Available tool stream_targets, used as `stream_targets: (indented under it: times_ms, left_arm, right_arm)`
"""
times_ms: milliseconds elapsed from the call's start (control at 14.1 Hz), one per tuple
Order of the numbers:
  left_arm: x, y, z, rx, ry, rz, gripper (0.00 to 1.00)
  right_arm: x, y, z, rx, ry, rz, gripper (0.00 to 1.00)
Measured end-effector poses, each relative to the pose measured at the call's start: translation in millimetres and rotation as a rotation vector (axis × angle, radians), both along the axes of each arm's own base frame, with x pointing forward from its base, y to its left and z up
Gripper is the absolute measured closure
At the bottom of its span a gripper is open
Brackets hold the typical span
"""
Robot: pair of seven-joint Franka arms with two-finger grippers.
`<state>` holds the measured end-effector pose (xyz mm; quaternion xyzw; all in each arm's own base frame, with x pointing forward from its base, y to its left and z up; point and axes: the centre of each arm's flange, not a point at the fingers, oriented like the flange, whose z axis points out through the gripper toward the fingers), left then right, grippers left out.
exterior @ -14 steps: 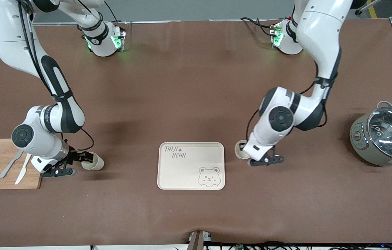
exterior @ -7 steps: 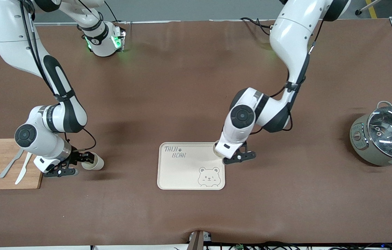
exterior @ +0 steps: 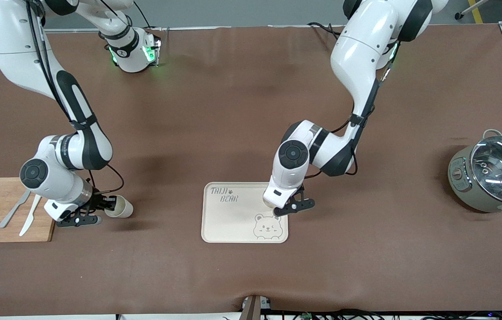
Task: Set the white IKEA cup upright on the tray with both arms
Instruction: 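Carry the held cup with the left gripper over the white tray, then lower the cup onto the tray while the right gripper carries its cup over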
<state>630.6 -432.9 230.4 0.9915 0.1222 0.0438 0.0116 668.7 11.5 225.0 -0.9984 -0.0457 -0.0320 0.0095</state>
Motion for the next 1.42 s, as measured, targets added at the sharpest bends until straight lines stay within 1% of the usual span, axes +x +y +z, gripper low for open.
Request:
stream_targets:
  times_ms: [71, 426, 497, 568, 639, 710, 781, 852, 923, 994, 1206, 1277, 1419]
  left_arm:
    - [1.1, -3.4, -3.3, -0.004, -0.006, 0.003, 0.96]
    - [4.5, -8.3, -7.4, -0.011, -0.019, 0.008, 0.96]
    - [4.9, -8.1, -6.9, -0.011, -0.02, 0.008, 0.96]
    - [5.4, -7.7, -6.4, -0.011, -0.021, 0.009, 0.92]
    - [6.2, -7.0, -5.8, -0.01, -0.023, 0.01, 0.83]
    - [7.2, -5.8, -5.2, -0.008, -0.024, 0.012, 0.72]
    - [8.3, -3.8, -4.6, -0.002, -0.021, 0.014, 0.62]
    - [9.5, -1.6, -3.4, 0.005, -0.016, 0.018, 0.51]
    - [10.3, 0.1, -0.7, 0.012, -0.008, 0.02, 0.42]
    - [9.6, 1.7, 2.9, 0.025, 0.011, 0.018, 0.33]
    - [8.0, 11.6, 24.5, 0.066, 0.073, -0.006, 0.02]
    - [11.0, 20.0, 36.9, 0.074, 0.088, -0.018, 0.0]
    - [21.4, 45.7, 68.8, 0.067, 0.119, -0.045, 0.0]
  right_arm:
    - [1.2, 1.4, 3.2, 0.002, -0.005, 0.001, 0.96]
    - [7.9, 5.1, 13.7, 0.002, -0.022, 0.006, 0.96]
    - [11.8, 6.7, 20.6, 0.003, -0.016, 0.009, 0.96]
    - [17.3, 10.2, 32.2, 0.003, -0.001, 0.011, 0.96]
    - [23.9, 16.4, 47.8, 0.005, 0.016, 0.001, 0.96]
    - [30.8, 26.1, 67.5, 0.007, 0.031, -0.024, 0.96]
    - [37.0, 40.0, 88.5, 0.01, 0.035, -0.057, 0.96]
    - [41.1, 57.0, 107.1, 0.015, 0.03, -0.09, 0.96]
    - [42.9, 78.2, 121.5, 0.024, 0.021, -0.125, 0.96]
    - [42.2, 104.2, 131.0, 0.038, 0.012, -0.162, 0.96]
    - [30.7, 191.0, 143.2, 0.073, -0.001, -0.25, 0.96]
    - [27.9, 215.9, 145.3, 0.083, -0.009, -0.271, 0.96]
    - [25.1, 255.1, 137.8, 0.096, -0.014, -0.307, 0.96]
